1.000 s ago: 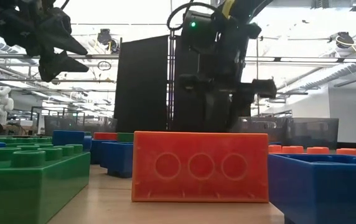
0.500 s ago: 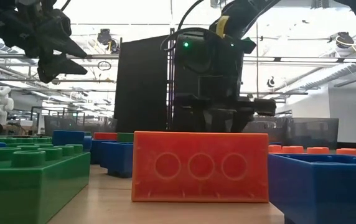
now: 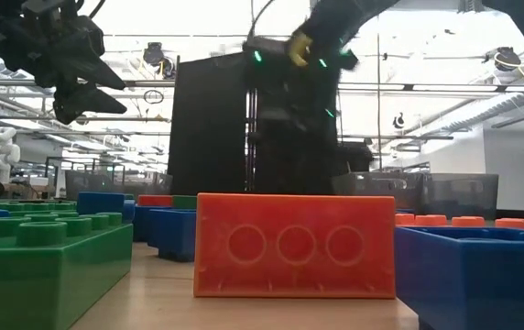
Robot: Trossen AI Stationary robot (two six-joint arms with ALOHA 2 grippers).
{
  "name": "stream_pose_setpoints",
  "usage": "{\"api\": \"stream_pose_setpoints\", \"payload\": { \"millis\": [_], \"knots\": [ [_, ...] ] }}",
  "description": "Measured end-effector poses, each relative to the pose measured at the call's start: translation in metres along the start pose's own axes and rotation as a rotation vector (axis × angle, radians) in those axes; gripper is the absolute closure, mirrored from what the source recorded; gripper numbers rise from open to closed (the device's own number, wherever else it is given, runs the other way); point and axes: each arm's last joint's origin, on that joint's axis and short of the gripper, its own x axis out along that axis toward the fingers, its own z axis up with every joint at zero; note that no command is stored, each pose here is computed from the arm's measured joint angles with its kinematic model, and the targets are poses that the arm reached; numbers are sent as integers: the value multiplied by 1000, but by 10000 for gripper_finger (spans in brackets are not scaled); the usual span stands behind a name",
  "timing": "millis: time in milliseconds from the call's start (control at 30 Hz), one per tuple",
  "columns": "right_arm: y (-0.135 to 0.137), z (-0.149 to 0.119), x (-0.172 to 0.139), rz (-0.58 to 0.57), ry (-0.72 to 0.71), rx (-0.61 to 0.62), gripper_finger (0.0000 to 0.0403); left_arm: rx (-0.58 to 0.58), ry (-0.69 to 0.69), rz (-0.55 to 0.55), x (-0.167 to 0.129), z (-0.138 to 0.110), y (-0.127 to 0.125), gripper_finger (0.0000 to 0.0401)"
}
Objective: Sort blocks
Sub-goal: Put the green game piece into the left black bin
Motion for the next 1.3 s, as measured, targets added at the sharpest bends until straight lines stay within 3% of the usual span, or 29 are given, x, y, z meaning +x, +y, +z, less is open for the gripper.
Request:
{"api": "stream_pose_setpoints", "payload": {
  "millis": [267, 367, 467, 633, 833, 933, 1200, 1300],
  "knots": [
    [-106, -17, -63, -274, -408, 478, 329, -1, -11, 14, 0, 0, 0, 186],
    [-136, -25, -86, -399, -603, 617, 329, -1, -12, 15, 0, 0, 0, 186],
    [-158, -28, -98, -437, -786, 714, 329, -1, -14, 14, 0, 1, 0, 186],
    [-190, -11, -86, -396, -950, 778, 329, -1, -15, 15, 0, 1, 0, 186],
    [-221, 11, -49, -333, -1094, 840, 329, -2, -14, 15, 0, 1, 0, 186],
    [-228, 1, -34, -296, -1228, 938, 329, -24, -3, 17, 0, 0, 1, 186],
    [-237, -13, 2, -253, -1276, 1055, 329, -46, 36, 12, 0, -3, 2, 186],
    [-237, -12, 1, -183, -1325, 1040, 329, -36, -59, 138, 0, 0, 5, 186]
  ]
}}
